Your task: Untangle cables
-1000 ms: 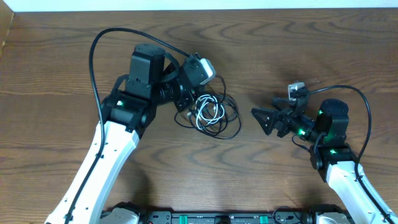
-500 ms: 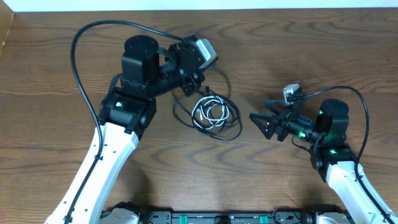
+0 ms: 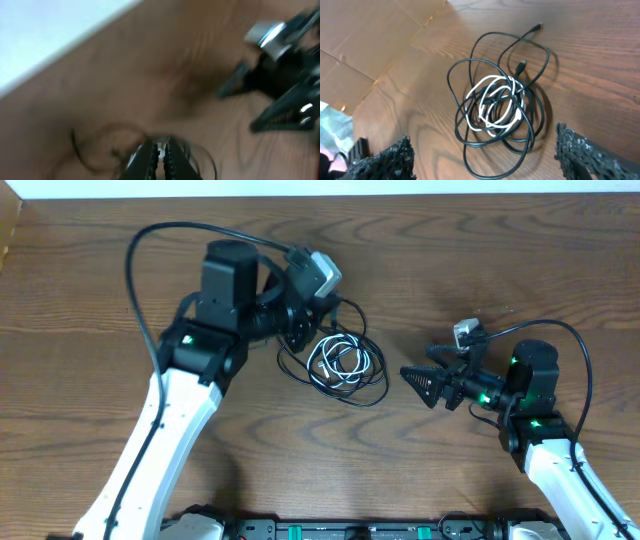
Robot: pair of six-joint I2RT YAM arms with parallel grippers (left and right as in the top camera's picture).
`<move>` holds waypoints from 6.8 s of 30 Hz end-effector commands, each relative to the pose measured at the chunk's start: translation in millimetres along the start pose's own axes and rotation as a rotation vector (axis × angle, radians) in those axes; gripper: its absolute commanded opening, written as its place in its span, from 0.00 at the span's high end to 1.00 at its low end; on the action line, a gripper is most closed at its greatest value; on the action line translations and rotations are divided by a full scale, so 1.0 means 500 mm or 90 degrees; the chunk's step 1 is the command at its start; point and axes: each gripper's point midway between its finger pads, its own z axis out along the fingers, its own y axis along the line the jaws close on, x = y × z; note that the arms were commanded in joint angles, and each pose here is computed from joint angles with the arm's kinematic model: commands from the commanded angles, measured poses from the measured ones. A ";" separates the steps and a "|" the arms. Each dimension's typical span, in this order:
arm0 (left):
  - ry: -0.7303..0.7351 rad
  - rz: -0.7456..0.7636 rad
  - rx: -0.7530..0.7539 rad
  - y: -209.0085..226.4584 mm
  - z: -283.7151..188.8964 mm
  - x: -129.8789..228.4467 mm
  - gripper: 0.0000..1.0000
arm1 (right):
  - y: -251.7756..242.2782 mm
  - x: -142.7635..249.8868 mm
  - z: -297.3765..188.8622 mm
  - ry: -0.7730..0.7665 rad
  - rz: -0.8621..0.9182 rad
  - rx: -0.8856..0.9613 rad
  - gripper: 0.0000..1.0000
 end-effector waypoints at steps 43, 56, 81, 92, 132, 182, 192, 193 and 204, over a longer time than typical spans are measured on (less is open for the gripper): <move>0.277 -0.158 0.055 0.088 0.234 0.328 0.16 | -0.062 0.149 0.199 0.093 -0.107 0.052 0.22; 0.281 -0.160 0.054 0.087 0.233 0.331 0.14 | -0.059 0.164 0.216 0.098 -0.091 0.073 0.99; 0.332 -0.136 -0.033 0.132 0.220 0.362 0.13 | -0.044 0.169 0.236 0.089 -0.088 0.113 0.05; 0.341 -0.132 -0.049 0.141 0.217 0.367 0.13 | -0.041 0.180 0.251 0.086 -0.117 0.163 0.73; 0.274 -0.050 0.142 0.014 0.254 0.325 0.23 | 0.125 -0.232 -0.063 -0.294 -0.170 0.113 0.99; 0.322 0.062 0.142 0.004 0.252 0.353 0.23 | -0.277 0.208 -0.083 0.314 -0.088 0.537 0.90; 0.322 0.062 0.142 0.004 0.252 0.353 0.23 | -0.247 0.126 -0.047 0.233 -0.109 0.482 0.99; 0.322 0.062 0.142 0.004 0.252 0.353 0.23 | -0.235 0.098 -0.041 0.208 -0.118 0.468 0.99; 0.322 0.062 0.142 0.004 0.252 0.353 0.23 | -0.036 -0.223 -0.061 -0.061 -0.231 0.335 0.99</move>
